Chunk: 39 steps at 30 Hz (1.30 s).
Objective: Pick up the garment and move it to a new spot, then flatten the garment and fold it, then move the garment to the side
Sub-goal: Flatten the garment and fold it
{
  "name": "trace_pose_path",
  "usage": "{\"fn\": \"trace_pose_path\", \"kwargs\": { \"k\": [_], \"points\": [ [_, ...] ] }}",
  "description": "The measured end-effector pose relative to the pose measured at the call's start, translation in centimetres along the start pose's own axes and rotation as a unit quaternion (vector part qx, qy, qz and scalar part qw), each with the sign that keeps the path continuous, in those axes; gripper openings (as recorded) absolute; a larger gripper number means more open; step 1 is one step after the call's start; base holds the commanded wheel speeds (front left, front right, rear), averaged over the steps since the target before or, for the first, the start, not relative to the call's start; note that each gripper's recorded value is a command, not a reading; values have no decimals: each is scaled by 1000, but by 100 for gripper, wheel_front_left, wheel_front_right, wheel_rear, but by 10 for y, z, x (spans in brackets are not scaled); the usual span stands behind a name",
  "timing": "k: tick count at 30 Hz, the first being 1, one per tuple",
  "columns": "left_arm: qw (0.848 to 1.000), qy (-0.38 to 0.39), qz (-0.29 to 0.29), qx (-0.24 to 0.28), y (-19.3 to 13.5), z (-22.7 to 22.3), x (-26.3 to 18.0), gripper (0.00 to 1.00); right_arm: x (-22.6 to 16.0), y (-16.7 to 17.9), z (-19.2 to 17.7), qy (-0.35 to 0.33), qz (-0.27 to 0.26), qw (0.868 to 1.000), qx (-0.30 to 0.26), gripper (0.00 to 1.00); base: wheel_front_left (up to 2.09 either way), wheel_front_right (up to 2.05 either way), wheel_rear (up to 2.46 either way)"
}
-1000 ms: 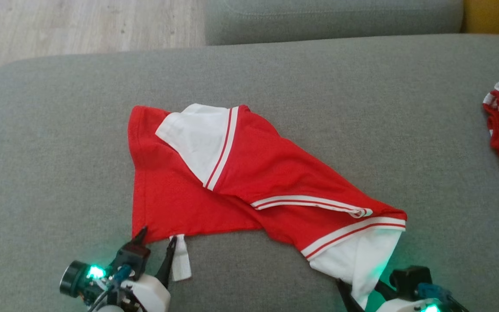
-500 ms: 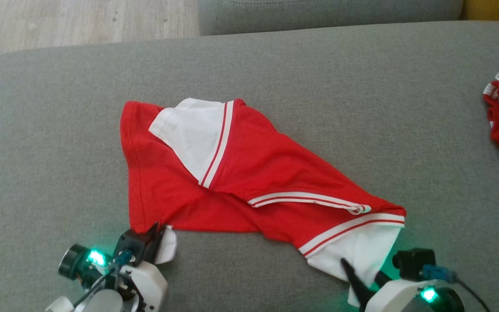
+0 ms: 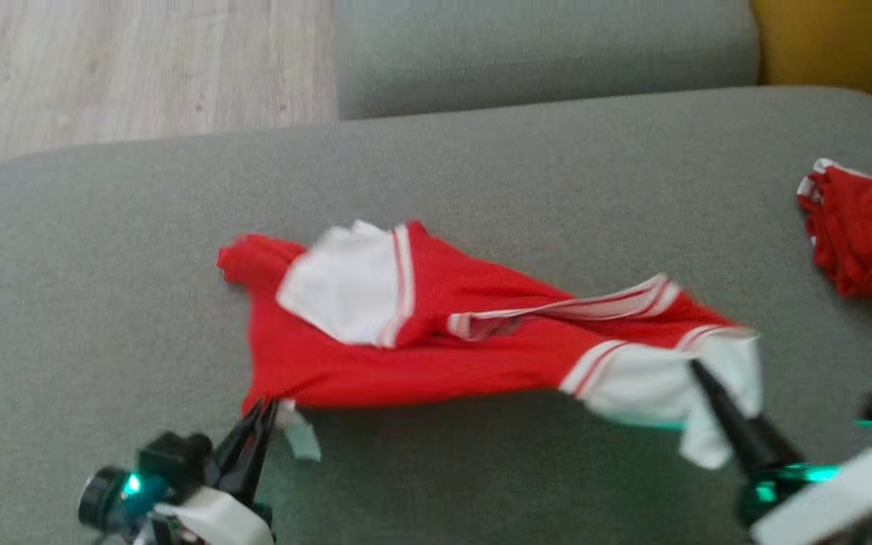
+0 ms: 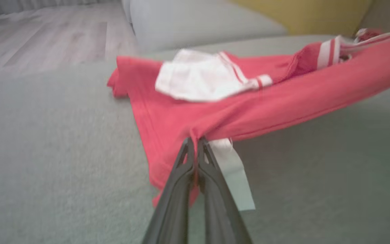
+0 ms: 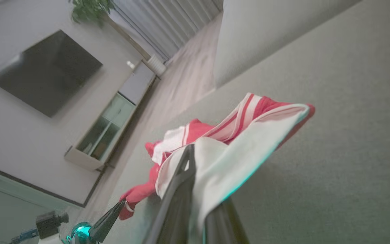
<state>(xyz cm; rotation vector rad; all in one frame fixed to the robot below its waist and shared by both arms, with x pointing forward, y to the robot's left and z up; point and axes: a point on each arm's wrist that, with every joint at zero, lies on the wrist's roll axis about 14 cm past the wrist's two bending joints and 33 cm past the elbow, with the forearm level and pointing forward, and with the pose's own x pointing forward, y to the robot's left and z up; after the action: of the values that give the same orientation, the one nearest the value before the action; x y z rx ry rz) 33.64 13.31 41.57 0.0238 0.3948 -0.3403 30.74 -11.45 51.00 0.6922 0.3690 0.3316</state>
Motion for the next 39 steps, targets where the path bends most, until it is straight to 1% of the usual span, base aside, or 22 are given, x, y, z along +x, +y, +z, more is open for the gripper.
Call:
{"fn": "trace_pose_path", "kwargs": {
  "k": [3, 5, 7, 10, 13, 15, 17, 19, 21, 25, 27, 29, 31, 32, 34, 35, 37, 39],
  "points": [
    [997, -72, -36, -21, -18, 58, -17, 0, -22, 18, 35, -48, 34, 998, 12, 0, 0, 0, 0],
    [990, -125, -65, -20, -30, 105, -33, 0, -35, 34, 59, -81, 63, 995, 7, 0, 0, 0, 0],
    [981, -168, -96, -4, -44, 147, -52, 0, -47, 50, 78, -106, 93, 990, 1, 0, 0, 0, 0],
    [966, -216, -139, 29, -63, 197, -75, 0, -60, 70, 104, -137, 127, 982, -20, 0, 0, 0, 0],
    [944, -269, -182, 56, -81, 248, -92, 0, -66, 87, 132, -171, 160, 971, -48, 0, 0, 0, 0],
    [931, -297, -203, 68, -87, 277, -98, 0, -64, 94, 151, -187, 167, 965, -75, 0, 0, 0, 0],
    [923, -310, -216, 74, -88, 301, -95, 0, -53, 99, 167, -195, 182, 960, -86, 0, 0, 0, 0],
    [924, -316, -201, 82, -76, 323, -79, 0, -32, 95, 181, -190, 179, 961, -91, 0, 0, 0, 0],
    [931, -305, -183, 79, -60, 338, -52, 0, -1, 81, 194, -181, 172, 965, -75, 0, 0, 0, 0],
    [950, -273, -135, 70, -21, 352, 20, 0, 81, 50, 221, -148, 140, 978, -41, 0, 0, 0, 0],
    [953, -273, -108, 69, -3, 355, 56, 0, 124, 40, 237, -145, 127, 981, -25, 0, 0, 0, 0],
    [956, -270, -77, 87, 14, 355, 94, 0, 165, 32, 257, -149, 109, 983, -21, 0, 0, 0, 0],
    [955, -278, -53, 88, 31, 358, 128, 0, 203, 31, 274, -158, 102, 982, -13, 0, 0, 0, 0],
    [952, -287, -47, 96, 36, 360, 143, 0, 219, 32, 284, -170, 102, 980, -10, 0, 0, 0, 0],
    [944, -312, -32, 102, 47, 366, 167, 0, 247, 43, 299, -197, 118, 973, -4, 0, 0, 0, 0],
    [940, -321, -19, 117, 54, 367, 178, 0, 258, 48, 305, -211, 126, 969, -2, 0, 0, 0, 0],
    [933, -337, -1, 125, 70, 368, 195, 0, 278, 56, 308, -226, 138, 964, -6, 0, 0, 0, 0],
    [932, -343, 10, 118, 83, 360, 211, 0, 295, 55, 298, -225, 146, 963, 4, 0, 0, 0, 0]
  ]
}}
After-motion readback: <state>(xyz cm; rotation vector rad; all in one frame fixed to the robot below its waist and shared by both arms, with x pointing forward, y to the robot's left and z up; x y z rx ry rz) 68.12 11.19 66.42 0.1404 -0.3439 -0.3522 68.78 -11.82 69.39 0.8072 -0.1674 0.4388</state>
